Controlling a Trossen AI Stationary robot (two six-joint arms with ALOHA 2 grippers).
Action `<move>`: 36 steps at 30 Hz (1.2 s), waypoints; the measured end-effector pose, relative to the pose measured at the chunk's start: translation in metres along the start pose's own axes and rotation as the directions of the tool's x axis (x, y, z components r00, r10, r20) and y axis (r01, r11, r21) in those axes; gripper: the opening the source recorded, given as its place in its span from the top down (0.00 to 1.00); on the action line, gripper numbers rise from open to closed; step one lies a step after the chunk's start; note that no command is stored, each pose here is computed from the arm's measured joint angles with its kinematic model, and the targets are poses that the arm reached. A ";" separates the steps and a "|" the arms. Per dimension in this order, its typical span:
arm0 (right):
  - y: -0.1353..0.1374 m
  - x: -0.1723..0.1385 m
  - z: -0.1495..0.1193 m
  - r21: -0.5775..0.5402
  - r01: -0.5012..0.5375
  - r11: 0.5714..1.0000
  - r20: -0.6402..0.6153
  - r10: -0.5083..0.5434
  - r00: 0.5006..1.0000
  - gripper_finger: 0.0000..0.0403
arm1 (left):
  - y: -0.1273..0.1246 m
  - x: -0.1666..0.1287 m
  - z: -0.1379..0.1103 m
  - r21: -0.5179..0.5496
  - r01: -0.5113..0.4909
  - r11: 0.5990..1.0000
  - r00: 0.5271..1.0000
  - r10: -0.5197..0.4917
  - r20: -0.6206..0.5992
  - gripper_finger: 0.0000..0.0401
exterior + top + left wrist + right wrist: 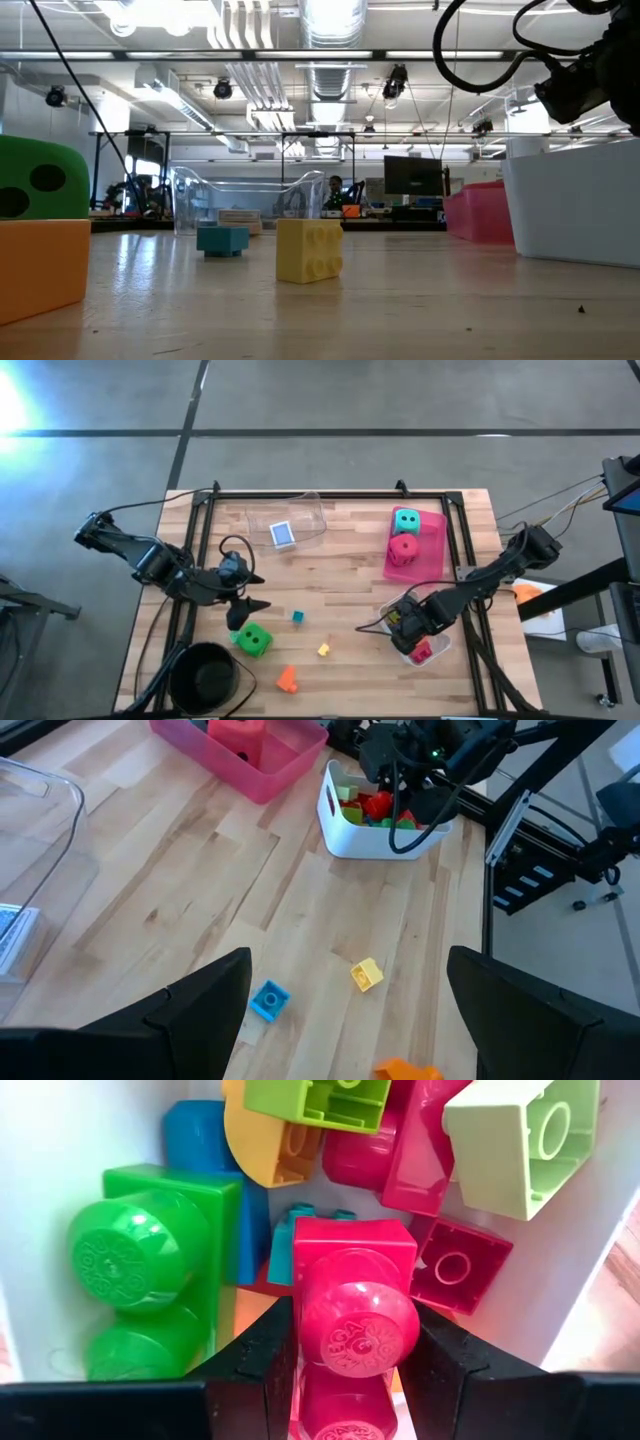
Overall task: Pick & Place Toys
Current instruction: Put the red game piece into the white bin, then put the blue game piece into the white bin
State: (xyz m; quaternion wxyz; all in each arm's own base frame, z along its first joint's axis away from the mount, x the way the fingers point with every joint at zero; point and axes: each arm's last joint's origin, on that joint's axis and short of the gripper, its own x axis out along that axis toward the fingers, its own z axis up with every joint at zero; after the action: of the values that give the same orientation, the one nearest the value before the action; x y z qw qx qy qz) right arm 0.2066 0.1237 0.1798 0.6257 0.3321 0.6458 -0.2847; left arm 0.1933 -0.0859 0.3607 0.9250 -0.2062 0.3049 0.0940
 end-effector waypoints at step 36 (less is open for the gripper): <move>0.019 -0.080 -0.002 -0.060 -0.018 0.998 0.028 0.020 0.999 0.08 | 0.010 0.082 -0.007 -0.115 -0.178 0.977 0.938 0.133 -0.321 0.15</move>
State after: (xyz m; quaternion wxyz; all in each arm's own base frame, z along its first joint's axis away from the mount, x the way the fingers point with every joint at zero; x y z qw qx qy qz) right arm 0.2196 0.1312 0.2609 0.6472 0.3151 0.6420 -0.2639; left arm 0.2515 -0.0758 0.3025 0.8380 -0.2590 0.4548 0.1548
